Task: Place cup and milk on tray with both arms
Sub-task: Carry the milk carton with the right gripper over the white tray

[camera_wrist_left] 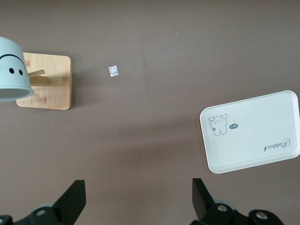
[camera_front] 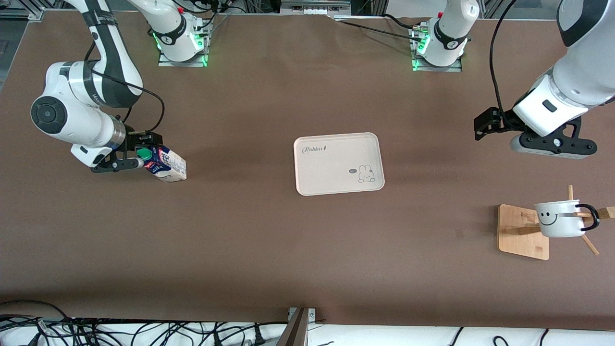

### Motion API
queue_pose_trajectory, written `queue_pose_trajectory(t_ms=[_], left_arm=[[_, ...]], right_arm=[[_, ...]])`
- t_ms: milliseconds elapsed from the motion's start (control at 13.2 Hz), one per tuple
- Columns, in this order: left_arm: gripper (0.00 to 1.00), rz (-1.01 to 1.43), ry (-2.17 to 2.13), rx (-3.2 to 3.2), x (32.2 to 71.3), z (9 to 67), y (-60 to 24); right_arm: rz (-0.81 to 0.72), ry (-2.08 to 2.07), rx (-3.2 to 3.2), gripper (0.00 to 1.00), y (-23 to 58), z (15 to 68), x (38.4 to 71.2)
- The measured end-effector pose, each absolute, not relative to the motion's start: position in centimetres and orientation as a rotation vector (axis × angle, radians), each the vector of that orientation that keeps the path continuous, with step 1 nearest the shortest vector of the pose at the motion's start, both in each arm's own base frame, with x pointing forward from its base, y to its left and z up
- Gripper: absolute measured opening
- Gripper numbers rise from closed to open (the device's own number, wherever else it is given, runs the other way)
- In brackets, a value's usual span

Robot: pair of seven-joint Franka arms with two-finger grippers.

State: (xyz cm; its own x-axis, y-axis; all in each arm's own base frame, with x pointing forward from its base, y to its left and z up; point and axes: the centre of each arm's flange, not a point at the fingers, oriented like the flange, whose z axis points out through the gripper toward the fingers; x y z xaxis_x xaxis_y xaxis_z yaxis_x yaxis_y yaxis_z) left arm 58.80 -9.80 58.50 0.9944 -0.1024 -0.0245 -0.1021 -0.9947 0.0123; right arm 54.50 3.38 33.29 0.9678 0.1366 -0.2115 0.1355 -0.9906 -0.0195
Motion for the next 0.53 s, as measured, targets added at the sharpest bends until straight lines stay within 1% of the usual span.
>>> queue_pose_trajectory(t_ms=[76,228,304,380,456,532], left_arm=[[1.0,-0.041,-0.162,3.126,58.83,58.43,-9.86],[1.0,-0.041,-0.161,3.126,58.83,58.47,-9.85],[1.0,-0.04,-0.162,3.126,58.83,58.5,-9.85],[1.0,-0.039,-0.162,3.126,58.83,58.54,-9.86],[1.0,-0.039,-0.162,3.126,58.82,58.56,-9.86],[1.0,-0.039,-0.162,3.126,58.82,58.57,-9.86]], right_arm=[[0.334,-0.217,-3.111,0.85,3.43,33.3,54.5],[0.331,-0.219,-3.112,0.76,3.5,33.3,54.52],[0.33,-0.219,-3.112,0.76,3.51,33.31,54.52],[0.33,-0.219,-3.112,0.72,3.51,33.31,54.53],[0.33,-0.219,-3.112,0.72,3.51,33.31,54.53],[0.33,-0.218,-3.112,0.65,3.54,33.31,54.53]])
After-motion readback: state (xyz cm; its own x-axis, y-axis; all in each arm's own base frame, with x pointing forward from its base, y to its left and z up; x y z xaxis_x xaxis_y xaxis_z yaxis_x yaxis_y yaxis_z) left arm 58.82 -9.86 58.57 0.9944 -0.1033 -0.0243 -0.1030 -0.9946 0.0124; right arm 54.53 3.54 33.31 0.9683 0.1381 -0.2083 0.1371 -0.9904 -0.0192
